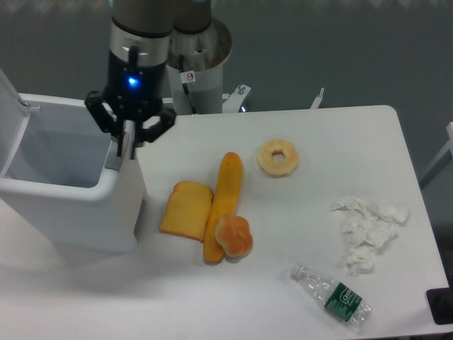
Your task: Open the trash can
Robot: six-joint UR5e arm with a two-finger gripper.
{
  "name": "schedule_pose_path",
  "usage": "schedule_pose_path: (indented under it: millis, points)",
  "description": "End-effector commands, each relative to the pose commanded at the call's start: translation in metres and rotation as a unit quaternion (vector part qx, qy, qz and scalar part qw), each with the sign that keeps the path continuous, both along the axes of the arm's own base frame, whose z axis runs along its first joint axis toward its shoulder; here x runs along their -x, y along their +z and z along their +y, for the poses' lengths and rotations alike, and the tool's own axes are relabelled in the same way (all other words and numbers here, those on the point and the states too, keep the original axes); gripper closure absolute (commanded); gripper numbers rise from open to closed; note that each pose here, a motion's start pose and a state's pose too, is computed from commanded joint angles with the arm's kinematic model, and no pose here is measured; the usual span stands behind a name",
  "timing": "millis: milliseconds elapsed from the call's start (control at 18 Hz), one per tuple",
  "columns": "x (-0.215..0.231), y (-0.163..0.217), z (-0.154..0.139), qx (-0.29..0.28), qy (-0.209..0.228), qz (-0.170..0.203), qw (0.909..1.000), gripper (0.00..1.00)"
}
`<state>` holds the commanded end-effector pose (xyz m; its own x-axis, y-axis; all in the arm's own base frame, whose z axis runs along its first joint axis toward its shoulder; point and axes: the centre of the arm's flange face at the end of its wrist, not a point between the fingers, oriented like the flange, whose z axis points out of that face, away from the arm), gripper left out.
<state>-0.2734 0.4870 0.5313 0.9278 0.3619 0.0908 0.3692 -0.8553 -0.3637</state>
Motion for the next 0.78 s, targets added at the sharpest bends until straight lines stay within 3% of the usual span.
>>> schedule_pose_path:
  millis: [111,278,444,556,667,778]
  points:
    - [0.026,-0.012,-0.013,0.029,-0.032,0.03,0.9986,0.0]
    - [0.079,-0.048,-0.034,0.095,-0.042,0.051,0.9933,0.0]
    - [0.134,-0.086,-0.055,0.127,-0.063,0.042,0.9889,0.0]
    - [0.172,-0.116,-0.068,0.143,-0.1,0.032,0.9841,0.0]
    - [0.209,-0.141,-0.085,0.165,-0.146,0.033,0.9749,0.0]
    - [0.229,-0.163,-0.089,0.198,-0.205,0.043,0.9576,0.0]
